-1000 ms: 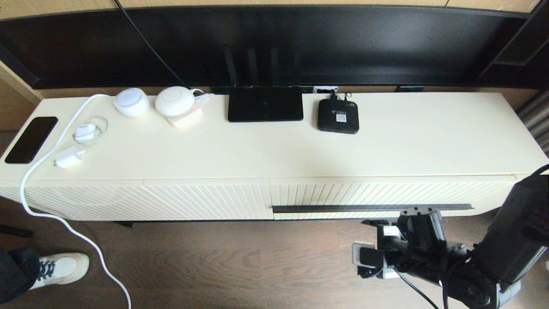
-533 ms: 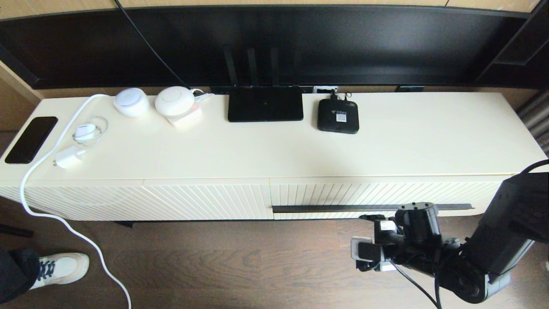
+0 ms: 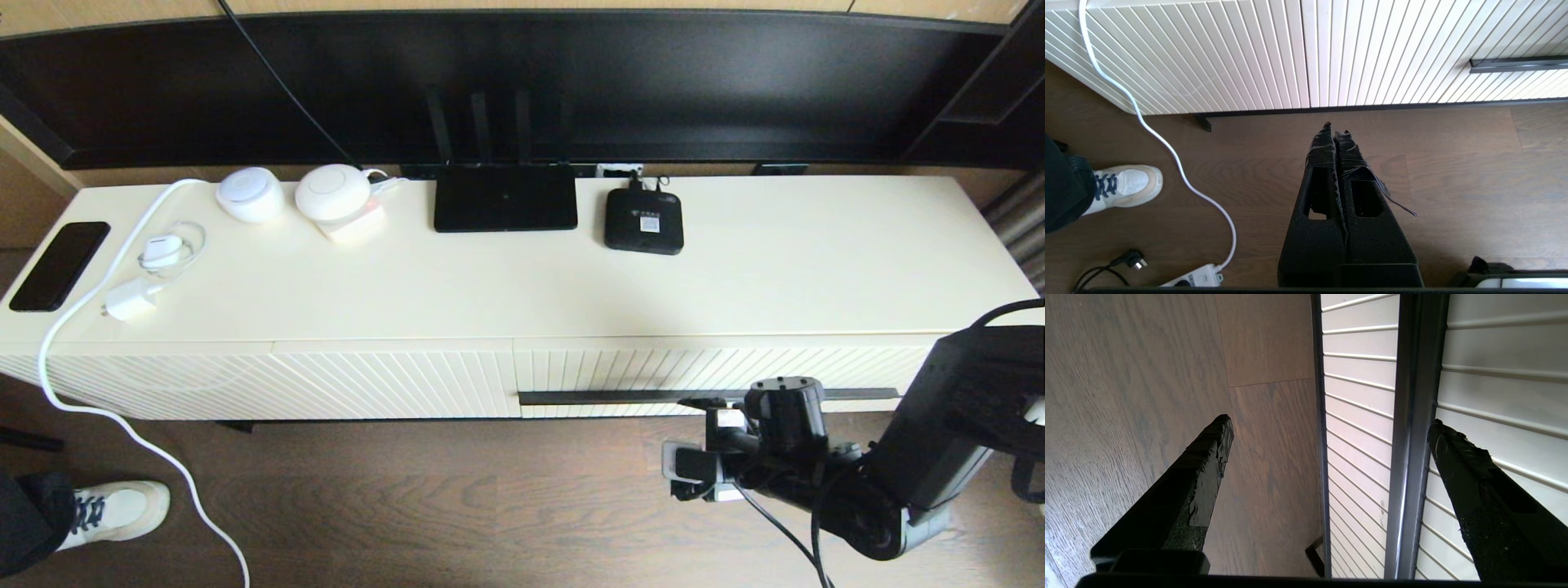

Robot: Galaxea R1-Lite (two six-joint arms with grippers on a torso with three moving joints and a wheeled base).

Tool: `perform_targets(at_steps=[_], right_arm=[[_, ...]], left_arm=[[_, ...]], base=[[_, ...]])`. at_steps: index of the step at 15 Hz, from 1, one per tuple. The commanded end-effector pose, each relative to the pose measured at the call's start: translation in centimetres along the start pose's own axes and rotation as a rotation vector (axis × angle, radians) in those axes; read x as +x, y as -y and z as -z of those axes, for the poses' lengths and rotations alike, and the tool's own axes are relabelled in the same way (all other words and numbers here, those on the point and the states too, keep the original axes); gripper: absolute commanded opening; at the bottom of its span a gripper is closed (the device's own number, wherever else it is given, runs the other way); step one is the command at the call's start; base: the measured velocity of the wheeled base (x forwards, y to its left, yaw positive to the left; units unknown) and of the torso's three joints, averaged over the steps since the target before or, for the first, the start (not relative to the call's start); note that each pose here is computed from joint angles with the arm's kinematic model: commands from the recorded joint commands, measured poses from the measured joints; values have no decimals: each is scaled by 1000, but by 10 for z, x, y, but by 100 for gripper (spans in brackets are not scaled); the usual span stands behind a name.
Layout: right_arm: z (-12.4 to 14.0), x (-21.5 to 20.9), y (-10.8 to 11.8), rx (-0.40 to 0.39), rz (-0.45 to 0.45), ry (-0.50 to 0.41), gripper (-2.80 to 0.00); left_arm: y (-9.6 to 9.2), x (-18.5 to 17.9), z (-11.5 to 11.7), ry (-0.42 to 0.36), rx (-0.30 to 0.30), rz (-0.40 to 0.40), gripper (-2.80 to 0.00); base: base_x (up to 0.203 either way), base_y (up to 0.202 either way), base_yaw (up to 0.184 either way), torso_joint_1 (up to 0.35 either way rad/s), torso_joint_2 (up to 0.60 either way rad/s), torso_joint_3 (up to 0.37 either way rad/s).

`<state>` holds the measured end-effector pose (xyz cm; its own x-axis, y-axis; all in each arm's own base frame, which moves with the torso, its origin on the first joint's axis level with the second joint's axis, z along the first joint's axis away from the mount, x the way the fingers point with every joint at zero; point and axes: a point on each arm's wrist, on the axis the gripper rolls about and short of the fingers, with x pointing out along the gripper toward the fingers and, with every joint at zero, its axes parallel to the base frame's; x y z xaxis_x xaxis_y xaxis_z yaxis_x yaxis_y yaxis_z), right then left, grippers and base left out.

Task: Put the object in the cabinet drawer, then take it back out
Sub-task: Open the drawer

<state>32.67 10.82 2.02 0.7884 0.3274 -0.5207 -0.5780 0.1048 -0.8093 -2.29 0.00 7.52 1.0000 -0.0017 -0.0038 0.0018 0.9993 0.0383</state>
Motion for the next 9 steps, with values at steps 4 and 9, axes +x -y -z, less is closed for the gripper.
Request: perform_targets(at_steps=[4, 9], right_arm=[[4, 8, 4, -4, 14, 10, 0], [8, 17, 1, -13, 4, 12, 0]], left_arm=[[0, 0, 0, -2, 0, 0, -280], [0, 0, 0, -2, 0, 0, -280]], base=[[0, 0, 0, 0, 0, 0], [0, 0, 0, 0, 0, 0]])
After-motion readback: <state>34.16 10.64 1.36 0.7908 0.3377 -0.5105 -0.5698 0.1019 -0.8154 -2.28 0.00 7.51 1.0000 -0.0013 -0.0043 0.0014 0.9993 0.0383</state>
